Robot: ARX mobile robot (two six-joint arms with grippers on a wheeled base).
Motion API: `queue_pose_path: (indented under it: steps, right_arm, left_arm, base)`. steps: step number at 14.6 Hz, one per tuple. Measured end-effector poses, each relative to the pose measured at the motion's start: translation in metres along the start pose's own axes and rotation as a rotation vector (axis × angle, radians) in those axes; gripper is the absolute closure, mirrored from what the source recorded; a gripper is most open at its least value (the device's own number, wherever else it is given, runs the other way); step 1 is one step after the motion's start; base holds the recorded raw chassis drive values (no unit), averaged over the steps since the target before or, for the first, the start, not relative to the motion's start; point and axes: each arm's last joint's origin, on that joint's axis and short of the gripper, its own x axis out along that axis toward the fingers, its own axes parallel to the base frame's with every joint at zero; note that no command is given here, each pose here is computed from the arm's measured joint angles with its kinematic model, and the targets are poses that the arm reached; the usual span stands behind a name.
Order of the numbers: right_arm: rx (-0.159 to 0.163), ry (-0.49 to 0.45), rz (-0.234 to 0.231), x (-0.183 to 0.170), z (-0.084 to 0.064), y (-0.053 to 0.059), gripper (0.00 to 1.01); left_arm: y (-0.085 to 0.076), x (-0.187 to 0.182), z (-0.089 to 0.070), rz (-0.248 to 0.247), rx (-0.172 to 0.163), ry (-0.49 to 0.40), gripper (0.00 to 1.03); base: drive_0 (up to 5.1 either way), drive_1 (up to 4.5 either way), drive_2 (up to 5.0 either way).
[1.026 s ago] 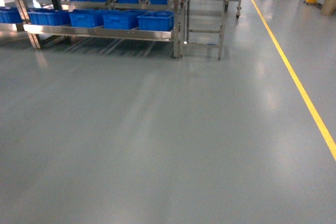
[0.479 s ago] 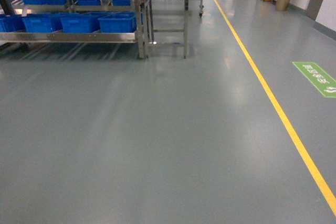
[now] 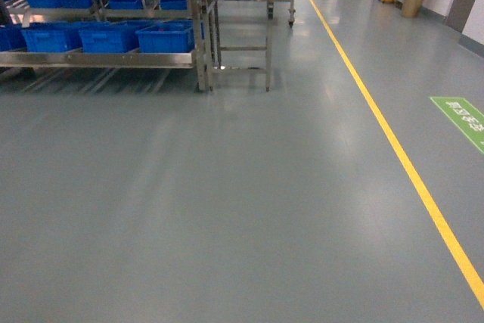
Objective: Pick blue part to blue bin on bottom shelf
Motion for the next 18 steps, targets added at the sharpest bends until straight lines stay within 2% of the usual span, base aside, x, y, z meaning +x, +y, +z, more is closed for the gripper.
queue_pose_path:
  steps: [18]
  right_arm:
    - [0.0,-0.001,0.0,0.0,0.0002,0.0,0.03]
  left_arm:
    - [0.0,0.0,-0.0002,0.0,0.001,0.002,0.6]
  base:
    - [-0.1,4.04,-4.2]
